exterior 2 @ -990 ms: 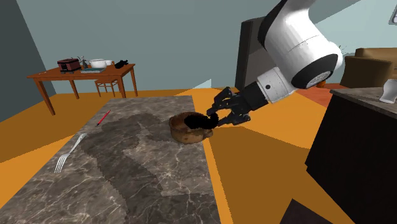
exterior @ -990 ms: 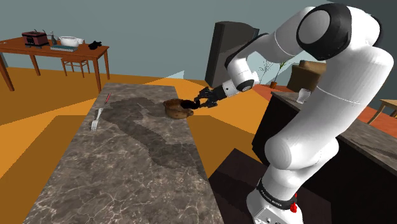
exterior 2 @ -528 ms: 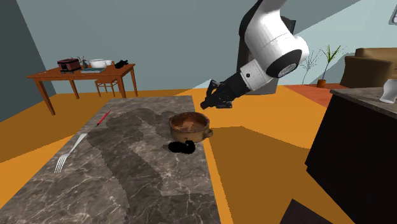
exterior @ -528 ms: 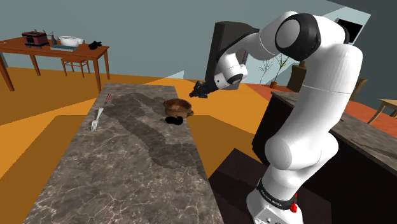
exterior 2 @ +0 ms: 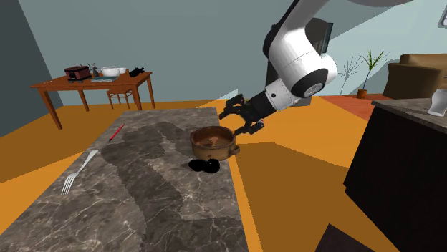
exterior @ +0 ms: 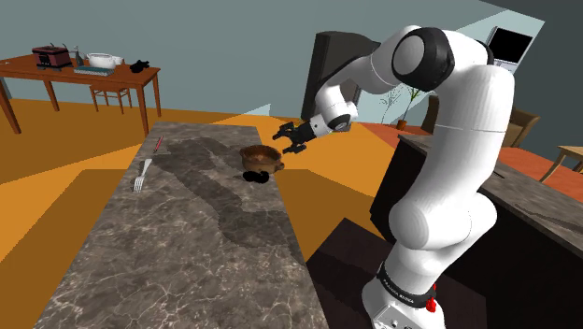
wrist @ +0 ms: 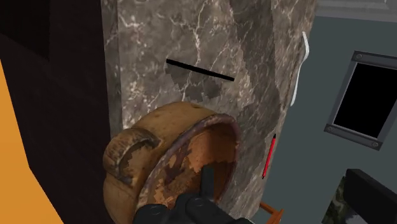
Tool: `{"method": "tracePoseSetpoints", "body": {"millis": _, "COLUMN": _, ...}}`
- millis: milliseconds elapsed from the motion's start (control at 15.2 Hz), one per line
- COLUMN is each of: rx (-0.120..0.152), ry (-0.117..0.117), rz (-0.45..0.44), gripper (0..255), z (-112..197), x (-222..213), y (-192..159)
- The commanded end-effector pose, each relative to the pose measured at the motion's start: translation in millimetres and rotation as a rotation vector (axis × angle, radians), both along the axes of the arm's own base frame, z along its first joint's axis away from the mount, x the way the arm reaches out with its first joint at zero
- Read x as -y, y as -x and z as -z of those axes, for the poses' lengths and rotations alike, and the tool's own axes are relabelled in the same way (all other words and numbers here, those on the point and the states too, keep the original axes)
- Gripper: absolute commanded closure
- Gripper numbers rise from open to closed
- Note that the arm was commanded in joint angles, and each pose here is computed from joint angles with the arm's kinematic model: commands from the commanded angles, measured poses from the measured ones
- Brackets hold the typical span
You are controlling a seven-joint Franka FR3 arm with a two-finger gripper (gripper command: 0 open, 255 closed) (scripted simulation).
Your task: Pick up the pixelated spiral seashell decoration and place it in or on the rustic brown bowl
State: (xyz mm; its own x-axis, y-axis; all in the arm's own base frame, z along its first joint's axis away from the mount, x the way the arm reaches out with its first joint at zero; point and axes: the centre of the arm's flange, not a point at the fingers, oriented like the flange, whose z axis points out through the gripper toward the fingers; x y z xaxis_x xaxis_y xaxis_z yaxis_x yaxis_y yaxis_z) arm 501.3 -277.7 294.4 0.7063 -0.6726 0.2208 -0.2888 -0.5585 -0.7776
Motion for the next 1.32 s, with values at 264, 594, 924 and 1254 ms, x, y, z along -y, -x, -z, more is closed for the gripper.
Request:
{"method": "tracePoseSetpoints", "body": {"millis": 264, "rx": -0.013, "ry": -0.023, "rz": -0.009, "gripper": 0, "z": 71.7, "x": -23.5, "y": 17.2}}
{"method": "tracePoseSetpoints", "body": {"millis": 594, "rx": -0.020, "ry": -0.033, "rz": -0.014, "gripper": 0, "z": 110.4, "x": -40.8, "y": 18.7}}
{"method": "tracePoseSetpoints", "body": {"millis": 924, "rx": -0.020, "ry": -0.033, "rz": -0.014, "gripper": 0, "z": 125.8, "x": -54.4, "y": 2.1}}
{"method": "tracePoseSetpoints", "body": {"millis": 1254, "rx": -0.020, "ry": -0.033, "rz": -0.014, "gripper": 0, "z": 127.6, "x": -55.9, "y": 0.2}}
